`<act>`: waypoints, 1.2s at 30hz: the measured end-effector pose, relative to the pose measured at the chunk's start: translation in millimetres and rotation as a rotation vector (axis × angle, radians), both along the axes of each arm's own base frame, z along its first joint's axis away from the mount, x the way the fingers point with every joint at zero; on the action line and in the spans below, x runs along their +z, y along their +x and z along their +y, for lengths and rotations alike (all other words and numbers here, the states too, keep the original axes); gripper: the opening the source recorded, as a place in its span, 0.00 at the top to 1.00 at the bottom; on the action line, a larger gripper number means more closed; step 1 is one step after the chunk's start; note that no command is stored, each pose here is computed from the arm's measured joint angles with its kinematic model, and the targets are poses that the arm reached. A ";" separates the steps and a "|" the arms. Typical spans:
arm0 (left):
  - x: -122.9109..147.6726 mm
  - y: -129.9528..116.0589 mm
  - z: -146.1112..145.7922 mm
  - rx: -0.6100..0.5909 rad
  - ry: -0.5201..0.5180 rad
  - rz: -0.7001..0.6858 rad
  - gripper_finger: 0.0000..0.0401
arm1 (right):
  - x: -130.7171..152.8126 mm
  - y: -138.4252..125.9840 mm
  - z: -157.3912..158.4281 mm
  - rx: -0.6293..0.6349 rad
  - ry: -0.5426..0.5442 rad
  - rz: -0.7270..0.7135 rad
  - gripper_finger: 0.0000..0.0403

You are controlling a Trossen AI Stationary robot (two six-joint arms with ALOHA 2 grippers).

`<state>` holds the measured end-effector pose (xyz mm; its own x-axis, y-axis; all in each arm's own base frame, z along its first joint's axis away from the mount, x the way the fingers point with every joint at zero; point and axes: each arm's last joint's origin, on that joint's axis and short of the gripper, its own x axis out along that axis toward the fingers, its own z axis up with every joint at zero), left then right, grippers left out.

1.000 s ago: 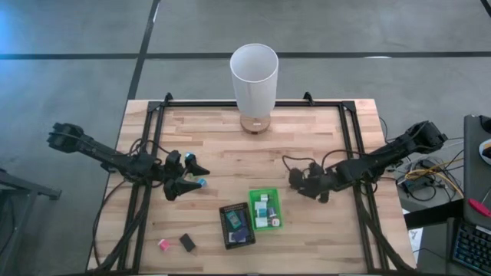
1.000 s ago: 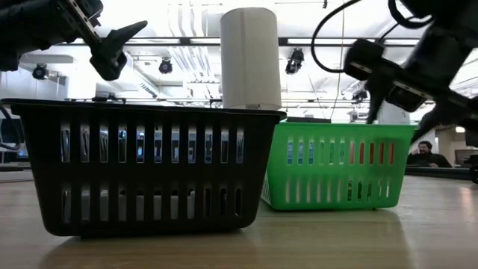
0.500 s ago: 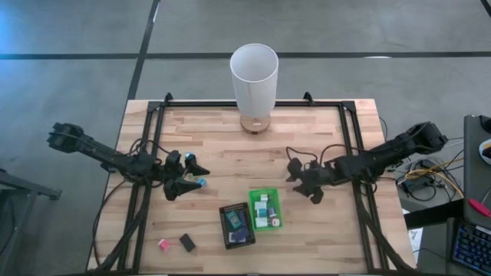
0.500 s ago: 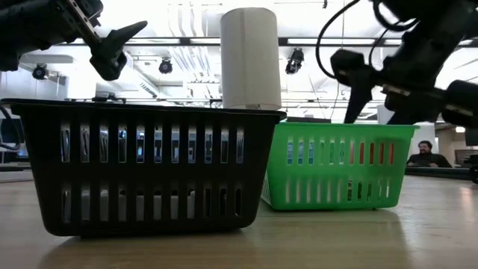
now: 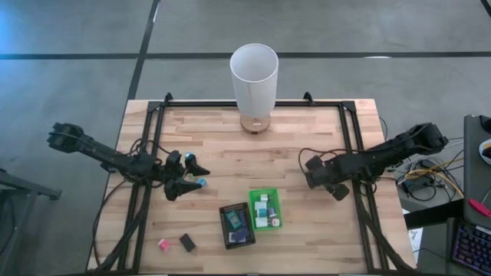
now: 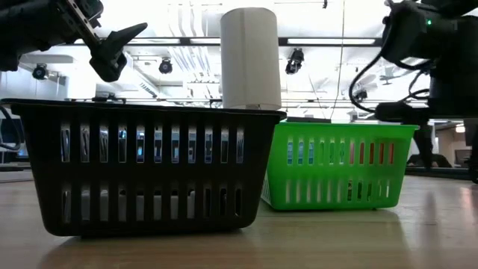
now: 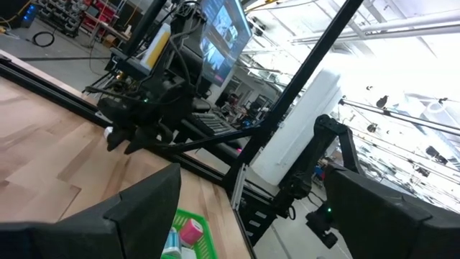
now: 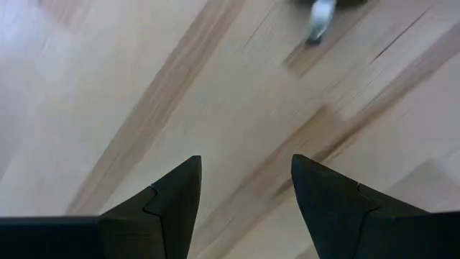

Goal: Pick & Place Office items
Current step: Put the white black charger adapter into the green bin

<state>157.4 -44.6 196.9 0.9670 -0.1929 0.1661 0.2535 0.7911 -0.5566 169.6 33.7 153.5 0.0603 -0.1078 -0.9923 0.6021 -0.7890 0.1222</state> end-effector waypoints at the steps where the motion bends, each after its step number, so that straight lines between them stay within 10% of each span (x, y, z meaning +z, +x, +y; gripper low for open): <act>1: 0.0 0.0 0.0 0.000 0.000 0.000 0.15 | 0.0 -1.0 -0.3 0.000 -0.003 0.011 0.48; 36: 0.0 0.0 0.1 0.001 0.000 0.000 0.15 | -15.2 -31.4 -10.1 0.006 -0.161 0.221 0.48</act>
